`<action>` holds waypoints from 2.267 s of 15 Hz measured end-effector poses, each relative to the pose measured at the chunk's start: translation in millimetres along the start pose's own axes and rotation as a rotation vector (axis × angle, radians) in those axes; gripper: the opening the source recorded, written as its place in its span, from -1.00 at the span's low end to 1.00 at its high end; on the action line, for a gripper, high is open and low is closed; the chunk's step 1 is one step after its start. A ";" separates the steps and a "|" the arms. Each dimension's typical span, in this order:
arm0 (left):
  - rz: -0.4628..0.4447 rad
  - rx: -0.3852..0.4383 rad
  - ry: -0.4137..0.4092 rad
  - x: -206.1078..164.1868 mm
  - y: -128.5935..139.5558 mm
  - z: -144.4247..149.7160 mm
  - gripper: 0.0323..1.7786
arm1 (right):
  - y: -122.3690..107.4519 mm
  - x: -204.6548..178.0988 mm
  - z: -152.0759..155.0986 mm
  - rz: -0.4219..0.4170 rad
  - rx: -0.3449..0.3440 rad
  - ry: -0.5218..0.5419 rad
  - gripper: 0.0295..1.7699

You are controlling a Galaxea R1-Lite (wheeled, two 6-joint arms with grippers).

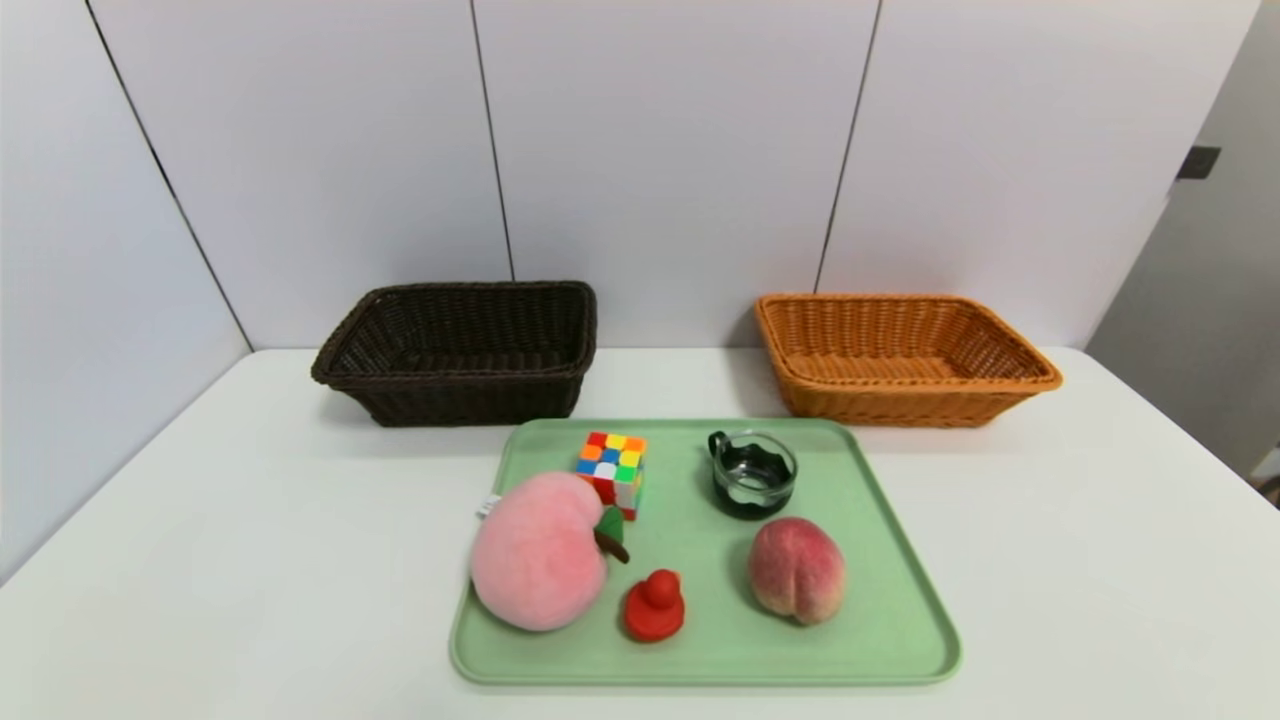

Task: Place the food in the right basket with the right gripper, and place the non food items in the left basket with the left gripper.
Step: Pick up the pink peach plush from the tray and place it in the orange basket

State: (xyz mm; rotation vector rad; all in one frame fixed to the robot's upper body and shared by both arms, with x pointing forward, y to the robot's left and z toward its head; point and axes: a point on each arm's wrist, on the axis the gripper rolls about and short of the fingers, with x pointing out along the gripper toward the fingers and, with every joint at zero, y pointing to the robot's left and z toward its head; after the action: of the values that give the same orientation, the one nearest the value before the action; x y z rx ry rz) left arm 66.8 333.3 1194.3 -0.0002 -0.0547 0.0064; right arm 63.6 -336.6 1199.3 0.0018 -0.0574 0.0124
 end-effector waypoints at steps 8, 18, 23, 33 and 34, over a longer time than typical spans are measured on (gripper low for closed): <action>0.004 -0.143 0.151 0.4 -0.2 74.5 0.90 | -0.1 -14.8 72.6 0.004 -0.001 0.092 0.93; -0.014 -0.131 0.431 114.0 -3.0 152.3 0.90 | 0.4 101.0 166.4 0.015 0.003 0.405 0.93; -0.240 -0.081 0.530 163.6 -36.9 161.7 0.90 | 13.9 158.5 174.8 0.148 -0.018 0.524 0.93; -0.317 -0.044 0.645 177.4 -56.5 147.5 0.90 | 49.1 201.1 173.4 0.350 -0.048 0.650 0.93; -0.315 -0.044 0.644 177.3 -56.3 147.6 0.90 | 57.0 206.0 172.4 0.383 -0.058 0.660 0.93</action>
State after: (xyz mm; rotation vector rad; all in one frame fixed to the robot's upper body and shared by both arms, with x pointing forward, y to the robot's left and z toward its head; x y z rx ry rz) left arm 236.1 278.1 1351.4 -0.0374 0.5899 -0.3088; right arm 258.7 -277.4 1383.2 -0.0711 0.6031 0.3929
